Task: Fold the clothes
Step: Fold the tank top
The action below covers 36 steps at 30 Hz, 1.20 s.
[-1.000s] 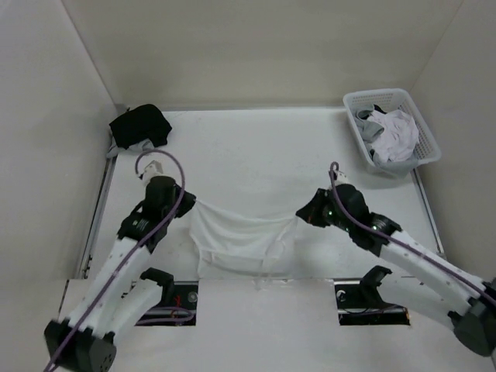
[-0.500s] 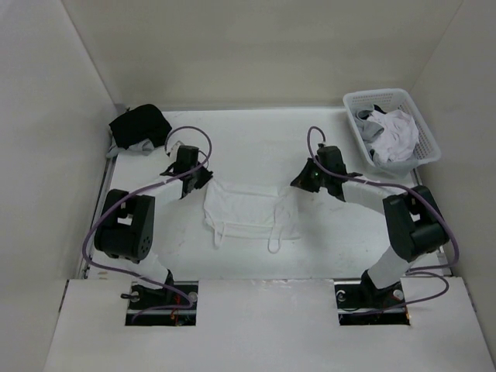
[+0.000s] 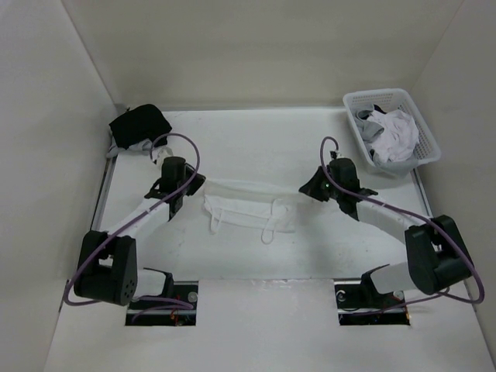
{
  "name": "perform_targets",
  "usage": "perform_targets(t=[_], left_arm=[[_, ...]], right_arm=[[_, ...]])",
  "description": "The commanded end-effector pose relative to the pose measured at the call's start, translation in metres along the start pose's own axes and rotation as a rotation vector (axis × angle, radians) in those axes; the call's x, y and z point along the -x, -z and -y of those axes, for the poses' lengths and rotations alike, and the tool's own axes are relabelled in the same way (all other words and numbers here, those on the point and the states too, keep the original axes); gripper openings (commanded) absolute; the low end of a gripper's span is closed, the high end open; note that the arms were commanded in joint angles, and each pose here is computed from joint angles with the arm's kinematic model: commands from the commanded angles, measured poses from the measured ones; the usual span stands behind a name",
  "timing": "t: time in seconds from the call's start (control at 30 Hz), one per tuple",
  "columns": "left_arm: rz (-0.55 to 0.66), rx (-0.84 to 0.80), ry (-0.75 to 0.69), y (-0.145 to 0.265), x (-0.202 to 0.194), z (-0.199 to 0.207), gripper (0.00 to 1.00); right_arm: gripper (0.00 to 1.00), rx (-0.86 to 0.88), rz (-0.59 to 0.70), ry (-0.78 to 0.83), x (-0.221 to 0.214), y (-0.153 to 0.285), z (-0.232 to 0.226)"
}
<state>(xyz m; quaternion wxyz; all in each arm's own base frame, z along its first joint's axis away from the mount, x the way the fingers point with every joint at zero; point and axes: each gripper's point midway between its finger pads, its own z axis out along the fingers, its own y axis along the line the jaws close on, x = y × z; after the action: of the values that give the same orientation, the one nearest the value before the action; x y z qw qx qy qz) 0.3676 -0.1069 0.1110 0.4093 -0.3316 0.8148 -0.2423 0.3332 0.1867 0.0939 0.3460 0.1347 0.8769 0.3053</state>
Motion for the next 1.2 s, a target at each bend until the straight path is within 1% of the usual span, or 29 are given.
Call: perform_targets(t=[0.0,0.17,0.33,0.6,0.7,0.83,1.03,1.17], left_arm=[[0.03,-0.02,0.031,0.011,0.007,-0.007,0.0],[0.032,-0.054,0.057,0.025,0.007,-0.015,0.0],[0.015,-0.074,0.075,0.037,0.0,-0.025,0.0],[-0.002,-0.088,0.069,0.059,-0.02,-0.045,0.0],[0.008,-0.098,0.064,0.064,-0.023,-0.05,0.0],[-0.002,-0.068,0.062,0.065,-0.031,-0.065,0.0],[-0.055,-0.012,0.055,0.066,-0.056,-0.092,0.02],[-0.067,0.006,0.054,0.069,-0.064,-0.102,0.06]], right_arm=[[0.03,0.035,0.039,0.026,-0.002,0.009,-0.008],[0.04,0.072,0.059,0.075,-0.017,0.031,-0.024],[0.04,0.053,0.049,0.115,-0.042,0.049,-0.025],[0.04,0.02,-0.017,0.096,-0.088,0.061,-0.006],[0.04,0.013,-0.042,0.092,-0.102,0.064,-0.001],[0.04,-0.019,-0.075,0.08,-0.118,0.065,0.007],[0.05,-0.097,-0.111,0.033,-0.133,0.065,0.025],[0.05,-0.143,-0.112,0.008,-0.137,0.065,0.036]])
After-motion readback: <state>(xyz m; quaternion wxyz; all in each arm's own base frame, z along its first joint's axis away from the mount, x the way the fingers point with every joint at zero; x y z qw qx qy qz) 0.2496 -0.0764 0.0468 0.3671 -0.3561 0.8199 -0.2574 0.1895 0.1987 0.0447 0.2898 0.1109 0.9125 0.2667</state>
